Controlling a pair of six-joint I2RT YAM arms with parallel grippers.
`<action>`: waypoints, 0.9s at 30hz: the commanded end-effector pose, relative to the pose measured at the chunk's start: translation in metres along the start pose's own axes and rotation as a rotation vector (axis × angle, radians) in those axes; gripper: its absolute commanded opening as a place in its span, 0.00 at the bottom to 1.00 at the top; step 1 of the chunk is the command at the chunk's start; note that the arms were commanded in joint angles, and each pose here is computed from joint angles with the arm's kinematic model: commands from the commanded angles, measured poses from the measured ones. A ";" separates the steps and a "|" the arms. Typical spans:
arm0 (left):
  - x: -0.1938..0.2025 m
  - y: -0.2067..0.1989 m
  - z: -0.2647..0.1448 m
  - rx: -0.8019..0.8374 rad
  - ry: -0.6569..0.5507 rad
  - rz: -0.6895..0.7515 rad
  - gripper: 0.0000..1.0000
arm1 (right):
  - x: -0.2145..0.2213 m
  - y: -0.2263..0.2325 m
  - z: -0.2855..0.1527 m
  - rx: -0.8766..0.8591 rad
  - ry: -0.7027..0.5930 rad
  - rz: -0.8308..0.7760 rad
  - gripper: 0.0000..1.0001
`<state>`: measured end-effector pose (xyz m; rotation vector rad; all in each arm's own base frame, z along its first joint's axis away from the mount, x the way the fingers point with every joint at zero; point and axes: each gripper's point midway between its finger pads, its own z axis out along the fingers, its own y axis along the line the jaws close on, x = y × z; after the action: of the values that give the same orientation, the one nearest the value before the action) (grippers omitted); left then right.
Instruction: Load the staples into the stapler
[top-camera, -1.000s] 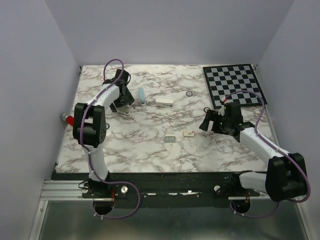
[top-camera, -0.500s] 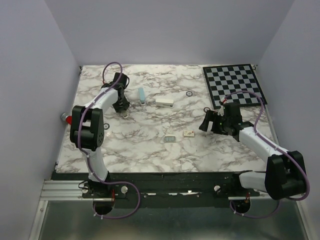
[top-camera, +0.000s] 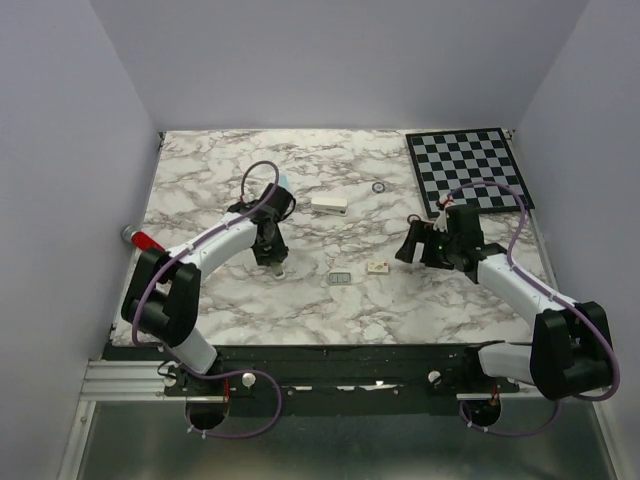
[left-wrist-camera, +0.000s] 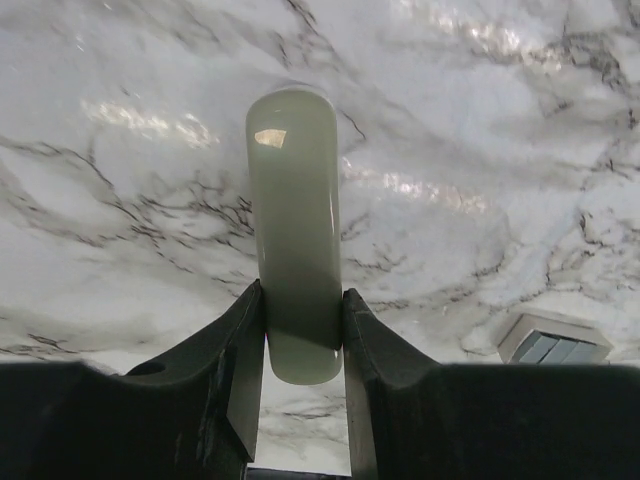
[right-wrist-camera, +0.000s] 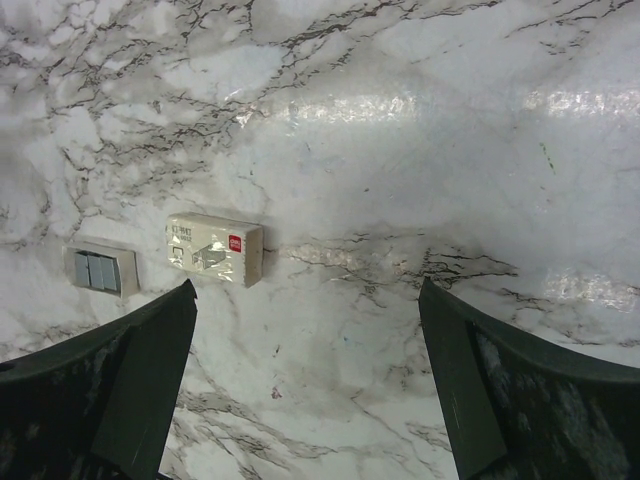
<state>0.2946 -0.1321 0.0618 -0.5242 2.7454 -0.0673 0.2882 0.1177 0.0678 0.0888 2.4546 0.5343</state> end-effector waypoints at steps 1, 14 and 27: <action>0.023 -0.022 -0.006 0.043 -0.011 -0.080 0.14 | 0.003 0.011 -0.001 -0.051 -0.004 -0.022 1.00; 0.055 -0.048 -0.008 0.116 0.029 -0.108 0.79 | 0.007 0.016 -0.001 -0.068 -0.003 -0.033 1.00; 0.052 -0.091 -0.005 0.265 0.078 -0.130 0.89 | 0.005 0.014 -0.003 -0.056 -0.011 -0.042 1.00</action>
<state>0.2619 -0.2107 0.0534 -0.6276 2.7372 -0.3517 0.2836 0.1298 0.0695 0.0389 2.4419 0.5825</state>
